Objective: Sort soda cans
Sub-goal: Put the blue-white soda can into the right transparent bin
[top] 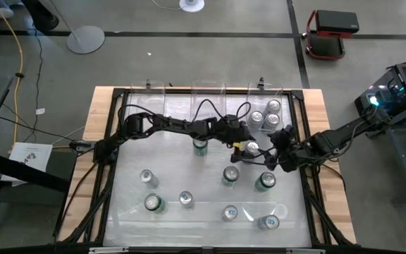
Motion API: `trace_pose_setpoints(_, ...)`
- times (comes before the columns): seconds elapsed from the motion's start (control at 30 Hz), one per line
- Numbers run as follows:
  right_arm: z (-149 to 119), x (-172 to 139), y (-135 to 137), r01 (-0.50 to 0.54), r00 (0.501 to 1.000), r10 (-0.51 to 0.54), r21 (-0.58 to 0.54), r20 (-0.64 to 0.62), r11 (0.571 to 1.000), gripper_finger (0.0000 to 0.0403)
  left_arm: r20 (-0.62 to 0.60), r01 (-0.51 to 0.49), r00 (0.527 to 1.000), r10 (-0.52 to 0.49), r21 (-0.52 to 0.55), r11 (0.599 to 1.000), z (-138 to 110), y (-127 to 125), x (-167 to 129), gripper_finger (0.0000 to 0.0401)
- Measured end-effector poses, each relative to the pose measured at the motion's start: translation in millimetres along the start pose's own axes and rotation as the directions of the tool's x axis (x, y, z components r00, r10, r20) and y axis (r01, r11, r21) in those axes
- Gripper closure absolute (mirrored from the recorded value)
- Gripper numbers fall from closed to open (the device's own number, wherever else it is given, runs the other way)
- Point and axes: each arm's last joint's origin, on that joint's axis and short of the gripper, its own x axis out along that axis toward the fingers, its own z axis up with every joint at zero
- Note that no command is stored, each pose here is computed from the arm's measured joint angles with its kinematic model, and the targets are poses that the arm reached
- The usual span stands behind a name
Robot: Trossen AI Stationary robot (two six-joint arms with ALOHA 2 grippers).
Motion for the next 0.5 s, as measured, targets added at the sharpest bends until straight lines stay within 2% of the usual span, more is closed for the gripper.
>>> trace_pose_setpoints(0.1,-0.1,0.0,2.5,-0.053,0.998,0.052,-0.040,-0.032,0.998,0.0061,-0.034,-0.002,0.999,0.001,-0.017,1.000,8.0,3.4,-11.6,0.0036)
trace_pose_setpoints(0.33,4.0,0.0,8.3,-0.129,0.992,0.128,-0.063,-0.024,0.990,0.0061,-0.080,-0.020,0.996,0.026,0.070,0.997,42.9,-5.7,-48.4,0.0035)
trace_pose_setpoints(0.43,6.4,0.8,14.0,-0.191,0.982,0.189,-0.134,-0.029,0.972,0.0061,-0.148,-0.026,0.988,0.043,0.113,0.993,51.5,-15.7,-63.5,0.0034)
trace_pose_setpoints(0.5,7.9,3.1,21.0,-0.247,0.969,0.244,-0.209,-0.040,0.946,0.0061,-0.212,-0.045,0.974,0.077,0.153,0.987,57.8,-24.1,-77.4,0.0034)
